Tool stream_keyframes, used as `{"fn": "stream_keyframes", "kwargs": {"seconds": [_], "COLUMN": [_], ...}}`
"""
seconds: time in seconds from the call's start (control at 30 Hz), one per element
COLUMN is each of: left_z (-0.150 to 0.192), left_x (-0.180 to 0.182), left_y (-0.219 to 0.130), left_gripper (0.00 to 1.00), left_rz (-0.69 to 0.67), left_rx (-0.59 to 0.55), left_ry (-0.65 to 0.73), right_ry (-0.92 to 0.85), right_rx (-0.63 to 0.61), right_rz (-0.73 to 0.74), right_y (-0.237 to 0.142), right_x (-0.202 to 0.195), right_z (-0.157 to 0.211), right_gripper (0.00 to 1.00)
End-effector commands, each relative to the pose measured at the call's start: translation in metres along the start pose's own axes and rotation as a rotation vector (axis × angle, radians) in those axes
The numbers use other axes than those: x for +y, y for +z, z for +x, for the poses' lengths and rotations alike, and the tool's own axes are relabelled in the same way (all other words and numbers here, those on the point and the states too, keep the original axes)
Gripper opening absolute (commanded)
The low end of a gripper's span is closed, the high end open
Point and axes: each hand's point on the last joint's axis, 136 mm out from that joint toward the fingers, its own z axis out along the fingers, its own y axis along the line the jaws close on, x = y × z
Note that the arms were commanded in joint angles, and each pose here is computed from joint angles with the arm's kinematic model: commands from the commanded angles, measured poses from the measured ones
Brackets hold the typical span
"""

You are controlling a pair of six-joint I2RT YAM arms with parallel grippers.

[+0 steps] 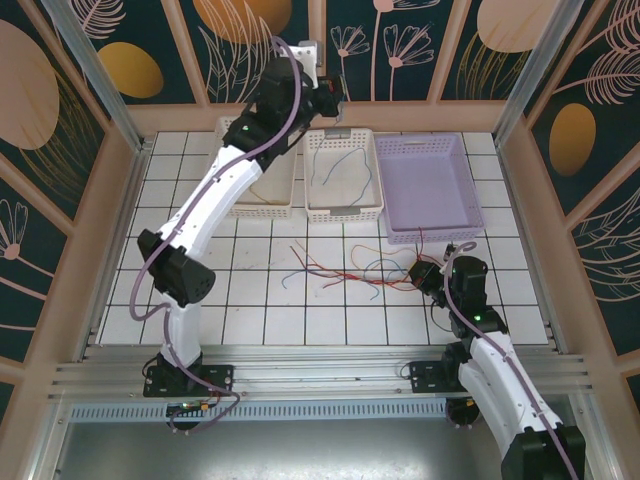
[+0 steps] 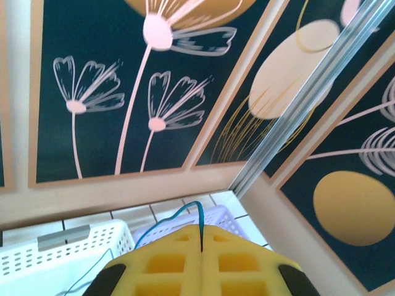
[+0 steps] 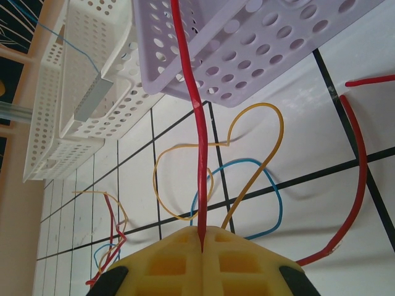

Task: Untangle the cables

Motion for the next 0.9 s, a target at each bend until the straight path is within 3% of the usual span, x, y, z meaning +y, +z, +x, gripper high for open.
{"fn": "stream_keyframes", "kwargs": {"seconds": [0.0, 0.23, 0.63, 0.87], "left_z": [-0.001, 0.063, 0.180, 0.230], "left_x": [-0.001, 0.029, 0.091, 0.118], "left_y": [0.013, 0.045, 0.073, 0.083], "left_gripper": [0.00, 0.00, 0.00, 0.00], "left_rz": [0.046, 0.010, -0.114, -0.179], "left_rx": [-0.031, 0.072, 0.247, 0.332], "left_ry": [-0.008, -0.051, -0.132, -0.175], "right_ry": [-0.031, -0.036, -0.042, -0.042], "right_rx": [-0.011, -0.003, 0.007, 0.013], "right_rz": [-0.060, -0.074, -0.077, -0.081], "right_y": [-0.003, -0.001, 0.000, 0.000], "right_x": [0.020, 0.024, 0.025, 0.026], "right_z": [-0.007, -0.003, 0.001, 0.003], "right_gripper": [0.00, 0.00, 0.00, 0.00]}}
